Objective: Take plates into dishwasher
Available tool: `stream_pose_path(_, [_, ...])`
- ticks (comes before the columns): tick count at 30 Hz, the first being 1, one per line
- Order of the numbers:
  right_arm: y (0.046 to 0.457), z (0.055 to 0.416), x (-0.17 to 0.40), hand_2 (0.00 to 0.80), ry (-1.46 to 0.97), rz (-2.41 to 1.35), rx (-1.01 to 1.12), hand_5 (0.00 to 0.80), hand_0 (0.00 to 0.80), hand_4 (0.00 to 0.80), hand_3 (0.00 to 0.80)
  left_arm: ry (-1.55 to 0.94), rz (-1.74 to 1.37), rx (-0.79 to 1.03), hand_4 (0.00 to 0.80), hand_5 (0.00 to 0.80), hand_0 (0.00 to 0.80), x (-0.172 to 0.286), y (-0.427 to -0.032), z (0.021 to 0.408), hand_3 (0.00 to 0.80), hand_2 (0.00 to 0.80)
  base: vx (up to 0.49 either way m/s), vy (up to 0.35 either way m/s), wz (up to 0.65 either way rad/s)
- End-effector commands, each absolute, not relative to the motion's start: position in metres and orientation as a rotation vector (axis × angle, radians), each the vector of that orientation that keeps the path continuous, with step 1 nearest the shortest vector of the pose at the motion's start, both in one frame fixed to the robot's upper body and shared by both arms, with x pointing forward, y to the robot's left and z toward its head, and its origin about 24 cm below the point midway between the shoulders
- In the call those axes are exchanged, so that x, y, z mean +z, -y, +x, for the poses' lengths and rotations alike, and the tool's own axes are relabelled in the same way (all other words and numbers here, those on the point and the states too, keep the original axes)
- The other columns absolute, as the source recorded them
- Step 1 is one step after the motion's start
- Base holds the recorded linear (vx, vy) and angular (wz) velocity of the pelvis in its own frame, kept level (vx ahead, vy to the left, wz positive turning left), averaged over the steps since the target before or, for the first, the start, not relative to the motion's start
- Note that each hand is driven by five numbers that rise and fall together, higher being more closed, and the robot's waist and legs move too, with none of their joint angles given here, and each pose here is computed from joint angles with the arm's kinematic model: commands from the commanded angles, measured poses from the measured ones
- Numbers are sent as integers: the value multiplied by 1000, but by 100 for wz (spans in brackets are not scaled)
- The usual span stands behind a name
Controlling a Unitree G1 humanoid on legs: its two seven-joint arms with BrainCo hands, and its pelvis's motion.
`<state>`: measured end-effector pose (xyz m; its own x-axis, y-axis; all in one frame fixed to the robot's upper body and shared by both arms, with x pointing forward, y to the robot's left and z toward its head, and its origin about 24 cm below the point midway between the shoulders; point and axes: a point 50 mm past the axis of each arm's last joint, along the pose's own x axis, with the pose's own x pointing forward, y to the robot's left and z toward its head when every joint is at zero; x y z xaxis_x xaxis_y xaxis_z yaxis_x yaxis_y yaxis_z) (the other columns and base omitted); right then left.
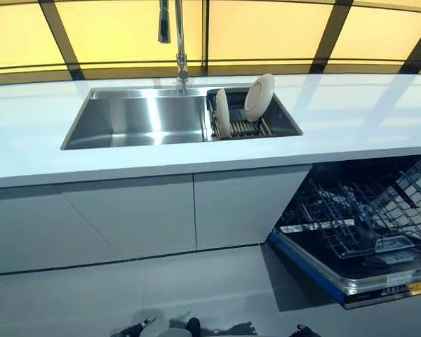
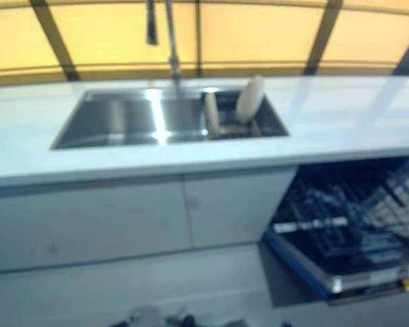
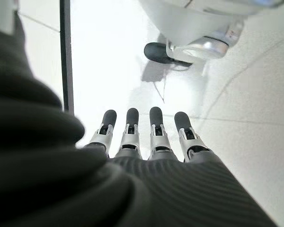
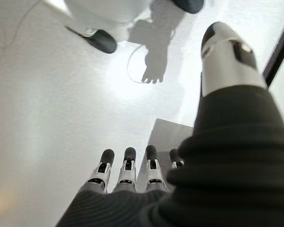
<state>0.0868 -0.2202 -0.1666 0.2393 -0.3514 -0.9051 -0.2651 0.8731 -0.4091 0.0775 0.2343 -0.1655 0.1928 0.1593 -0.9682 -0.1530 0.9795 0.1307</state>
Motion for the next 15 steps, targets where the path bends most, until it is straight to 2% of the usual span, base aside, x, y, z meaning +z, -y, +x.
stream_pose_path(1, [240, 98, -159, 0, -1281, -553, -140, 0, 0, 0, 0, -1388, 75, 204, 0, 0, 0, -166, -236, 77, 0, 0, 349, 66, 36])
stream_pose_path(3, [242, 100, -158, 0, -1268, -552, -140, 0, 0, 0, 0, -1393, 88, 198, 0, 0, 0, -166, -235, 77, 0, 0, 351, -29, 37])
stream_pose_path(11, [244, 106, -156, 0, -1261, -550, -155, 0, 0, 0, 0, -1385, 102, 192, 0, 0, 0, -165, -236, 80, 0, 0, 358, -179, 42])
stream_pose_path(15, [245, 108, -155, 0, -1252, -511, -126, 0, 0, 0, 0, -1394, 106, 93, 0, 0, 0, -167, -231, 73, 0, 0, 306, -112, 38])
